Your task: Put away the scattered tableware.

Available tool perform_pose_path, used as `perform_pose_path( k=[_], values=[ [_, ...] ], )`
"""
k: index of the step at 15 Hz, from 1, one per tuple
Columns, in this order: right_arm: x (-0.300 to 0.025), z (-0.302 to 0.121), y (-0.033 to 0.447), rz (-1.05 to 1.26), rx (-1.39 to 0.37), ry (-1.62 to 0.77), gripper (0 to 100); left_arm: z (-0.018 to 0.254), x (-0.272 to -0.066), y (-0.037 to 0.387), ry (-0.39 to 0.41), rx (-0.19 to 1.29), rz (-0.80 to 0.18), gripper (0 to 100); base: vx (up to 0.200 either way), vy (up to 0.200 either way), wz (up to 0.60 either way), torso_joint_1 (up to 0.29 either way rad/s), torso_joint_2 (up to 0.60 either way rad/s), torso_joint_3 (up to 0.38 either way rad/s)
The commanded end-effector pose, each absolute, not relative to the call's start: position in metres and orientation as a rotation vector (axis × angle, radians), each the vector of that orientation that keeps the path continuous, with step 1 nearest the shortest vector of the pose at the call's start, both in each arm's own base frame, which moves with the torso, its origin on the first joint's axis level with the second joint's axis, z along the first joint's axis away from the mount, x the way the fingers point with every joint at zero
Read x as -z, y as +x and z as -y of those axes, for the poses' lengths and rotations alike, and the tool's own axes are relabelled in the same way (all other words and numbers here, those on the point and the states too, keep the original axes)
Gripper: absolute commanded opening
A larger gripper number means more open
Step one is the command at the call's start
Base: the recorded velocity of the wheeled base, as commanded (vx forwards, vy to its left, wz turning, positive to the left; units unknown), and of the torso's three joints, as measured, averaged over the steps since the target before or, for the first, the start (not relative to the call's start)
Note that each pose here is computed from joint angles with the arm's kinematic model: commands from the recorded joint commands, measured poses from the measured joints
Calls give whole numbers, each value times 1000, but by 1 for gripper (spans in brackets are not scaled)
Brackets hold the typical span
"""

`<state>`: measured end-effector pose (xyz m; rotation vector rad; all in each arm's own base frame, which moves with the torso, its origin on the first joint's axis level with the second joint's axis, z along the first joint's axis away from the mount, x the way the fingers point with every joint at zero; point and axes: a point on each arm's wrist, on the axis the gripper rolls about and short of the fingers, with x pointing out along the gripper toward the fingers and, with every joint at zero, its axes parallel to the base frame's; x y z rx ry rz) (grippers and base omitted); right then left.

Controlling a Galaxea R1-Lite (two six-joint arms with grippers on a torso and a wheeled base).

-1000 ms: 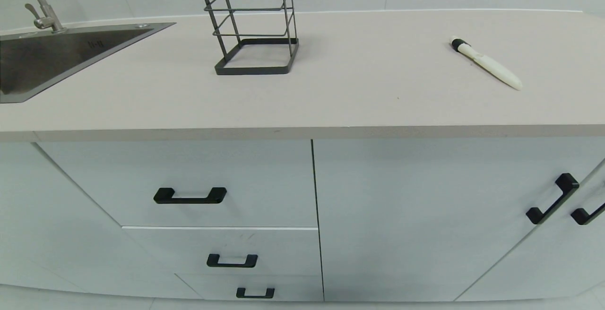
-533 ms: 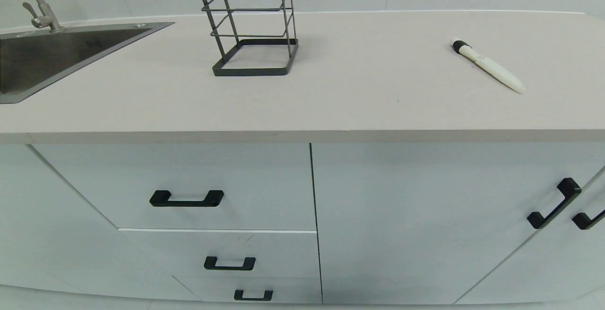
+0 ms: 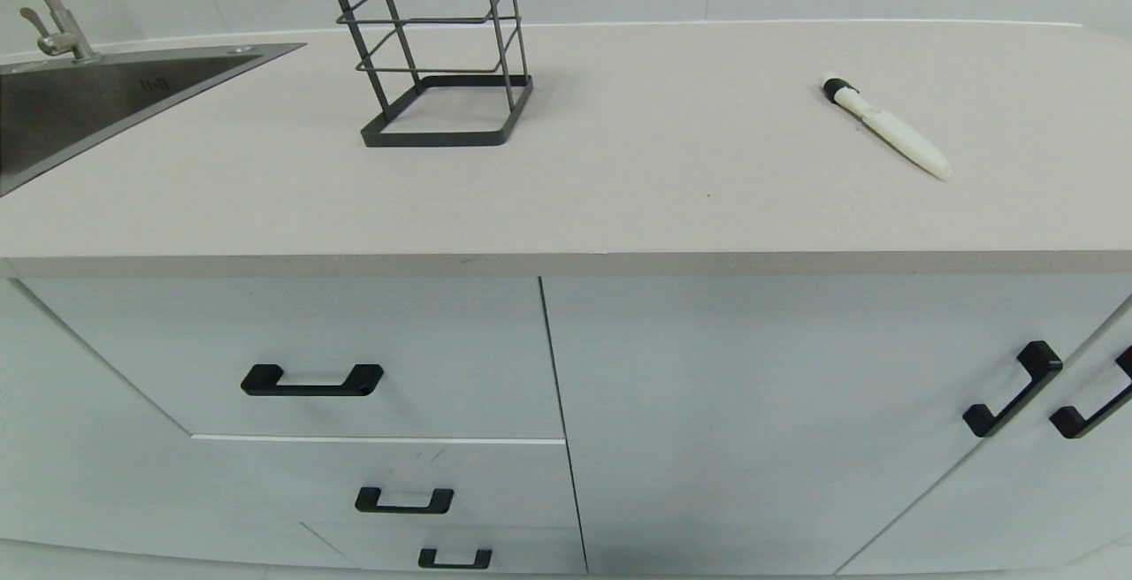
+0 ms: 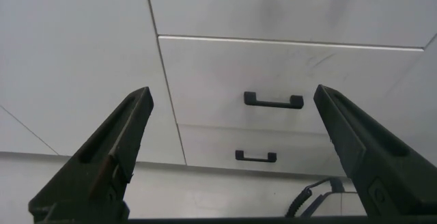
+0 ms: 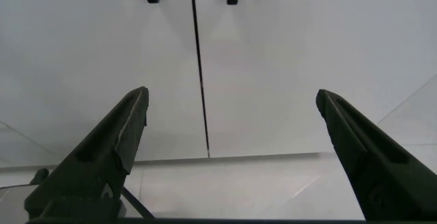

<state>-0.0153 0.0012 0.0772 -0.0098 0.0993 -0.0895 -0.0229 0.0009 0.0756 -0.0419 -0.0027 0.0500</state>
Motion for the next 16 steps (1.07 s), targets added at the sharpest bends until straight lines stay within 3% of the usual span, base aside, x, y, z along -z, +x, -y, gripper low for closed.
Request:
perform_pose_path(
  k=[1,11,16],
  values=[
    [-77,-1,-15,-100,88,-10,100,-1,-76,-23,-43,-52,3,100,200,0,0,7,7,2],
    [-77,-1,-15,-100,88,-8,100,-1,-76,-23,-43,-52,3,100,0,0,0,0,0,0],
    [-77,-1,-15,-100,88,-8,100,-1,-76,-23,-45,-52,3,100,0,0,0,197,-110,-93]
  ],
)
